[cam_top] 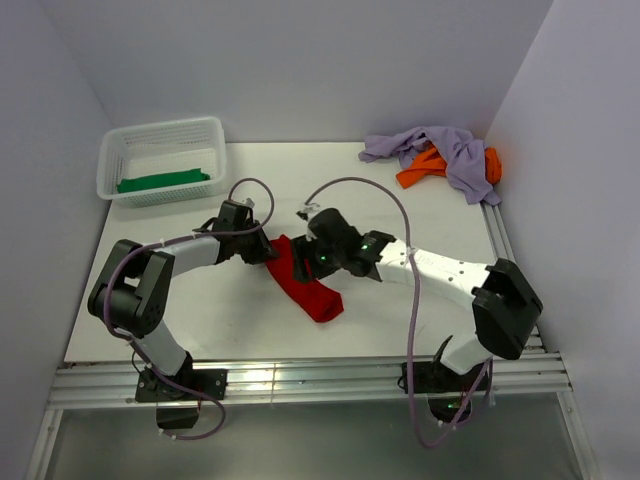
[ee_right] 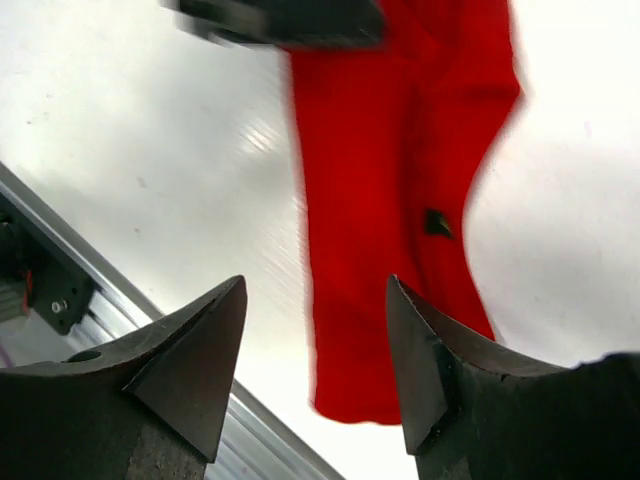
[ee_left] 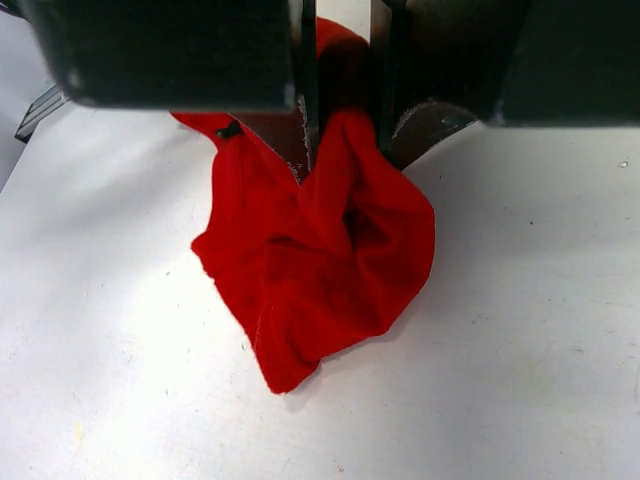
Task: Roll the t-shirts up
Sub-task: Roll the tshirt
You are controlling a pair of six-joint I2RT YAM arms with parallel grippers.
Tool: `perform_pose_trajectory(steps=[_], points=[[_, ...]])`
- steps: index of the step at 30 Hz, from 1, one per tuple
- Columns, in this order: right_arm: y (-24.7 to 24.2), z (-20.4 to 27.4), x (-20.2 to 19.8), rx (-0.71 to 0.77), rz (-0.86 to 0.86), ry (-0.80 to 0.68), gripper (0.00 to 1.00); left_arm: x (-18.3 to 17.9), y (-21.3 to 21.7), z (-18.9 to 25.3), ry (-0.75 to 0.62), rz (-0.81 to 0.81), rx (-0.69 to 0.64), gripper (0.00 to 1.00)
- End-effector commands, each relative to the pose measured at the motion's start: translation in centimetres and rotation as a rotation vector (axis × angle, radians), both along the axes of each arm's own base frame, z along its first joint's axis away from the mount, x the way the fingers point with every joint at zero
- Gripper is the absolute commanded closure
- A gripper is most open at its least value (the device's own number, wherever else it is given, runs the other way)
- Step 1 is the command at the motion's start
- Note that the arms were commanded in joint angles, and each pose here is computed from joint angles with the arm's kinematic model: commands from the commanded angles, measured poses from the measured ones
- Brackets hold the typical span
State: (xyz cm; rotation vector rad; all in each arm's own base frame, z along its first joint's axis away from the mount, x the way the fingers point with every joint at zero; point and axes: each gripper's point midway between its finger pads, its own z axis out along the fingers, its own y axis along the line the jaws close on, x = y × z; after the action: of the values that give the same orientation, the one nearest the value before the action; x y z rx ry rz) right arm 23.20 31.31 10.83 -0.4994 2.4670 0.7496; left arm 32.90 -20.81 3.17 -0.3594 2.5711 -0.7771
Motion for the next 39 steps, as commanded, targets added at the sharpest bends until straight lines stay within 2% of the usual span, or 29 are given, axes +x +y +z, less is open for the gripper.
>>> perform_pose_trajectory(steps=[1,2,8,14,15,16,20,29,37,39], points=[[-1.0,1.9,0.3,-0.261,-0.011,-0.194,0.35,-0.3,1.3,-1.2,-0.016,-0.002,0.079,1.00],[0.1,1.8,-1.1,-0.290,0.040,-0.213,0.35,-0.3,1.1,-1.2,-0.016,-0.008,0.076,1.00],[3.1,0.4,-2.8,-0.532,0.114,-0.352,0.34,-0.4,0.9,-0.9,-0.026,-0.025,0.061,1.00],[4.3,-1.7,-2.6,-0.711,0.104,-0.456,0.29,-0.9,0.5,-0.6,-0.022,-0.049,0.040,1.00],[4.1,-2.0,-2.2,-0.771,0.083,-0.511,0.27,-0.9,0.5,-0.5,-0.025,-0.052,0.037,1.00],[4.4,-1.8,-2.2,-0.789,0.074,-0.536,0.22,-1.0,0.4,-0.4,-0.024,-0.057,0.036,1.00],[5.0,-1.8,-2.0,-0.823,0.055,-0.590,0.21,-1.2,0.4,-0.4,-0.024,-0.068,0.036,1.00],[4.4,-3.1,-1.0,-0.916,0.033,-0.695,0.26,-1.6,0.1,-0.8,-0.017,-0.105,0.024,1.00],[4.8,-5.4,-0.9,-0.919,0.039,-0.698,0.26,-1.7,-0.1,-0.6,-0.013,-0.121,0.018,1.00],[4.5,-6.0,-0.7,-0.953,0.033,-0.704,0.29,-1.9,-0.1,-0.6,-0.007,-0.124,0.019,1.00]])
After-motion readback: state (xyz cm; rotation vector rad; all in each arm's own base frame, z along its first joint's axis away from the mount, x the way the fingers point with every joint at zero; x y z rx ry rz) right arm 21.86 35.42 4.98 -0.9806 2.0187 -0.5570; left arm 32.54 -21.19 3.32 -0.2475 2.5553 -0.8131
